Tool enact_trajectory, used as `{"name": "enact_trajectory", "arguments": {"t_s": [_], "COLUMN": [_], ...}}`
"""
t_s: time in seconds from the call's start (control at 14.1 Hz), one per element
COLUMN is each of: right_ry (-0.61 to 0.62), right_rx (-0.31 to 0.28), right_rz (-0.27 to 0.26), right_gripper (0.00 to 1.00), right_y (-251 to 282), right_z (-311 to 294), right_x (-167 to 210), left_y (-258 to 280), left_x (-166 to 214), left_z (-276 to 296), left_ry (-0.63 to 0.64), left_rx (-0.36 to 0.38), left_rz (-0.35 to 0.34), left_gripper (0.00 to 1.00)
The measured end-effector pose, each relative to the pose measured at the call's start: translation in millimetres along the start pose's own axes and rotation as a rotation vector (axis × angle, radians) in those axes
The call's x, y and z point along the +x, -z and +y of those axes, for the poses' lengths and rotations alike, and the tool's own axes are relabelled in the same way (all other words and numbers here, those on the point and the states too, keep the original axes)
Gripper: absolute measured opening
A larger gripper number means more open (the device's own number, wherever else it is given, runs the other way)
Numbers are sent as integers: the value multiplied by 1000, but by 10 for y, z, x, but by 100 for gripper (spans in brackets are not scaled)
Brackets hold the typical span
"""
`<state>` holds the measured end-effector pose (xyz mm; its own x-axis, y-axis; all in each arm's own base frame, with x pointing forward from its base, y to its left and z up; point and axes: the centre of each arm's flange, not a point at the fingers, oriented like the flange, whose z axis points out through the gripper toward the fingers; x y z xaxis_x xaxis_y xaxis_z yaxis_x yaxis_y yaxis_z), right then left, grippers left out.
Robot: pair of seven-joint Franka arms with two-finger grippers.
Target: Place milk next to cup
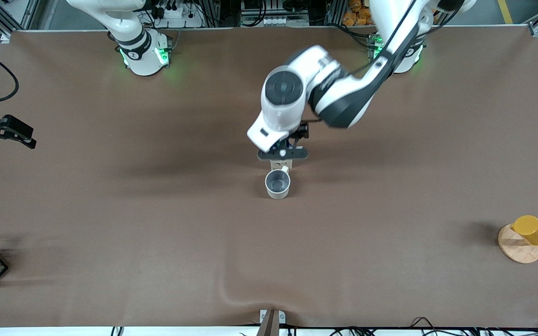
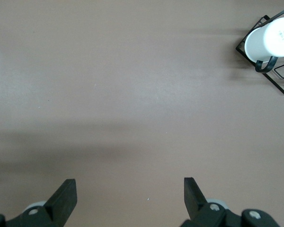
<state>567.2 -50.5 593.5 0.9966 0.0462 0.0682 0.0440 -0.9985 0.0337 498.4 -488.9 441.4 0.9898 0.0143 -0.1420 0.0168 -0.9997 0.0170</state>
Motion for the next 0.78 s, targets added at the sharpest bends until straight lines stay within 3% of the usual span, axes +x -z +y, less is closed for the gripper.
{"name": "enact_trajectory", "arguments": {"t_s": [0.21, 0.36, 0.78], "right_ry": [8, 11, 8], "right_rx": [2, 3, 5], "right_rz": [-8, -15, -30], "right_gripper": [100, 100, 100], "right_y": [-5, -11, -39], "right_z": [-54, -104, -141], "right_x": [-2, -4, -9], "left_y": [820, 1347, 1736], "left_x": [-55, 122, 851], "left_z": [-414, -1029, -3083], "left_ry": [56, 112, 111], "left_rx": [-17, -27, 11], "left_rz": [77, 134, 116], "left_gripper": [100, 100, 100]}}
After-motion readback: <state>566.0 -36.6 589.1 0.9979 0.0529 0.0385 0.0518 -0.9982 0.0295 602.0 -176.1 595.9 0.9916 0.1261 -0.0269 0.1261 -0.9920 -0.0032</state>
